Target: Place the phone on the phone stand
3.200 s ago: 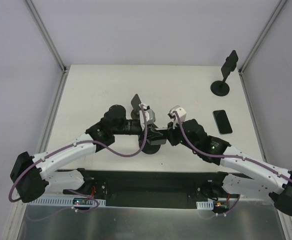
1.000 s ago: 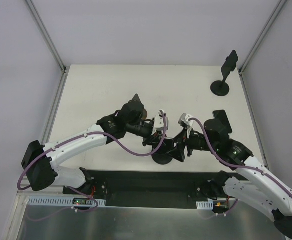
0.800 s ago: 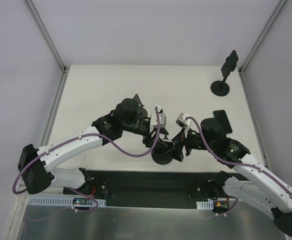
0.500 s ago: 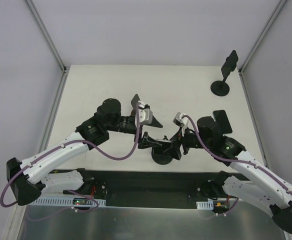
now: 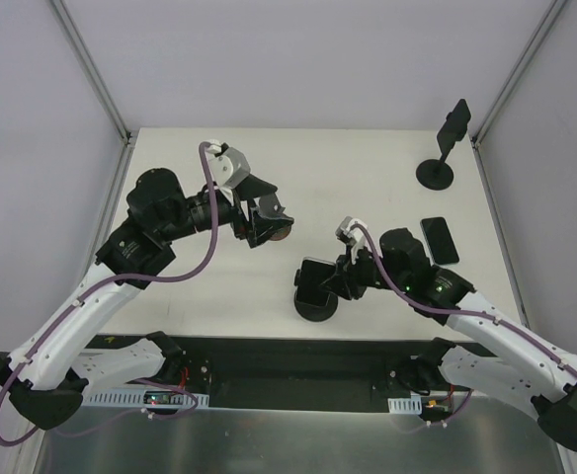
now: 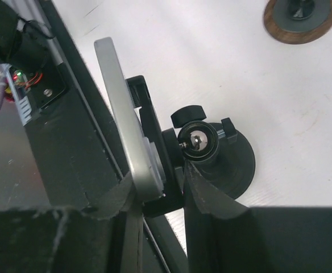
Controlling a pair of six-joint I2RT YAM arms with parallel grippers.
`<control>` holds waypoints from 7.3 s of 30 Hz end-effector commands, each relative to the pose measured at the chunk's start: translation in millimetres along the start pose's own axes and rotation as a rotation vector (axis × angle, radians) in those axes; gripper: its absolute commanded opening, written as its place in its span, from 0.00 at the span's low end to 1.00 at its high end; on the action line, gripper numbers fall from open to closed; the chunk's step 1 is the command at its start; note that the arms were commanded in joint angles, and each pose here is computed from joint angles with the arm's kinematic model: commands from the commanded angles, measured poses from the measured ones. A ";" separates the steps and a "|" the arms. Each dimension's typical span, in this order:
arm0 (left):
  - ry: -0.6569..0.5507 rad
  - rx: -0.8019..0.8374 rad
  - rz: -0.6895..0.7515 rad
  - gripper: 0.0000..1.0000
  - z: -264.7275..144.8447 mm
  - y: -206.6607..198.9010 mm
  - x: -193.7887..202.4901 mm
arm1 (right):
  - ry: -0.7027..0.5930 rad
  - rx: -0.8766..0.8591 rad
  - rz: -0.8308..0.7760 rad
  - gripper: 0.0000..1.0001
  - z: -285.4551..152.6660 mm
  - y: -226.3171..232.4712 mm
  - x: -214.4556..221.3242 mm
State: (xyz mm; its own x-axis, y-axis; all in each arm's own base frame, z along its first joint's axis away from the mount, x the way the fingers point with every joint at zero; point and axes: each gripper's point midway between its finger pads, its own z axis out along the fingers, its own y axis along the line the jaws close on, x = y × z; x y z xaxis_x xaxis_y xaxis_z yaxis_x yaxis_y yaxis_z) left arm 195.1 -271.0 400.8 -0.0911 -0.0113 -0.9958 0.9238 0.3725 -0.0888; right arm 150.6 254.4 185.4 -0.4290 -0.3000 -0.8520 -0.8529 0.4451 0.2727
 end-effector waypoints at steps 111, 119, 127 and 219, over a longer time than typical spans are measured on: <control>0.070 -0.202 -0.058 0.80 -6.3 26.3 59.8 | -0.535 1.025 1.075 0.70 -196.0 -405.2 86.2; 0.085 -0.231 -0.056 0.80 -4.8 34.2 65.0 | -0.413 0.984 1.201 0.66 -170.7 -417.2 114.9; 0.097 -0.250 -0.066 0.80 -4.8 41.6 69.5 | -0.347 0.814 1.271 0.65 -114.1 -380.3 116.0; 0.297 0.671 -0.112 0.00 43.4 -69.8 97.1 | -0.200 -0.295 0.070 0.41 -36.3 34.2 -88.9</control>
State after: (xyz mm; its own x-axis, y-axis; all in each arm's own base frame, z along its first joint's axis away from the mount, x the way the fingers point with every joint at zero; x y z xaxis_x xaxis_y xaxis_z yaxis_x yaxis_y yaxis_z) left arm 145.5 -332.7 287.3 -0.2662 0.3248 -0.9075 0.9272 -0.1710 -0.3332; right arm 139.9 251.1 275.0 -0.4888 -0.1350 -0.8619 -0.8633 0.2174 0.4555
